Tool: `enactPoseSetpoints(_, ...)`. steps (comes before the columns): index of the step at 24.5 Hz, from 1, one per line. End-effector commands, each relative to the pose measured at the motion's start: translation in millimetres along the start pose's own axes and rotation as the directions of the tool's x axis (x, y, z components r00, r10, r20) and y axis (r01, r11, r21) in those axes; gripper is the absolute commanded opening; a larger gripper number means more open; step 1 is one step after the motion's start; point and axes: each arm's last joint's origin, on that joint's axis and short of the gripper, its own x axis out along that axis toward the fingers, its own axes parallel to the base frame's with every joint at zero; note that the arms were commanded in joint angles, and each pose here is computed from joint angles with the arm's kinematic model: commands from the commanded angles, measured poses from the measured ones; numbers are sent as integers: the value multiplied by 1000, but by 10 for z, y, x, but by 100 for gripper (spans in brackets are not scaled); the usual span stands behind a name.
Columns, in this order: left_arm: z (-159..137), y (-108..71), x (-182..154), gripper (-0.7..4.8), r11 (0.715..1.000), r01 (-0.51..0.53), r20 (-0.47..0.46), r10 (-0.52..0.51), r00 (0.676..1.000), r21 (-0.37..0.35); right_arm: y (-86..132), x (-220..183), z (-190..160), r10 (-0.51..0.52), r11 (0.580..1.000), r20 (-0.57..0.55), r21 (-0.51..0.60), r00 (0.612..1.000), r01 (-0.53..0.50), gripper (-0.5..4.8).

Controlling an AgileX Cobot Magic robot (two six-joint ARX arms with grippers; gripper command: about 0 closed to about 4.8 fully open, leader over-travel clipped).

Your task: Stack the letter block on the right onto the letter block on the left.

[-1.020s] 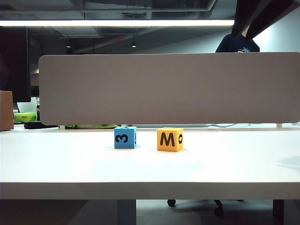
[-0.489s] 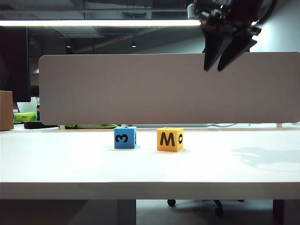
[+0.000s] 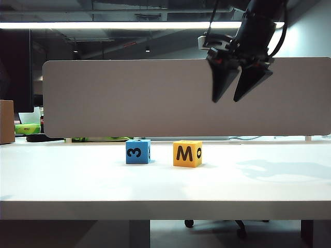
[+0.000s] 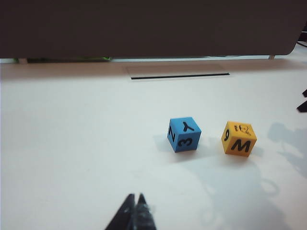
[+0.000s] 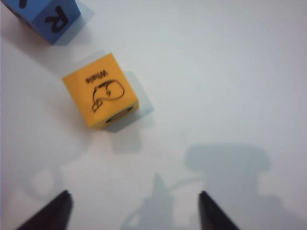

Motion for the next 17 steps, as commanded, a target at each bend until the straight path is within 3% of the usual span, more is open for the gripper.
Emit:
enactPoseSetpoints(1, -3, 3, 12, -5, 1000, 1, 25, -1, 1000, 12, -7, 106, 49, 15, 1000, 41, -5, 999, -15, 432)
enactPoseSetpoints(10, -59, 6, 13, -5, 1000, 0, -24, 0, 1000, -7, 74, 556, 106, 137, 991, 99, -9, 986, -137, 433)
enactPoseSetpoints(13, -59, 5, 13, -5, 1000, 1, -24, -1, 1000, -7, 110, 806, 91, 227, 974, 115, -30, 967, -225, 474)
enactPoseSetpoints(17, -59, 6, 12, -5, 1000, 0, -24, 0, 1000, -7, 110, 912, 81, 234, 970, 119, -89, 965, -225, 479)
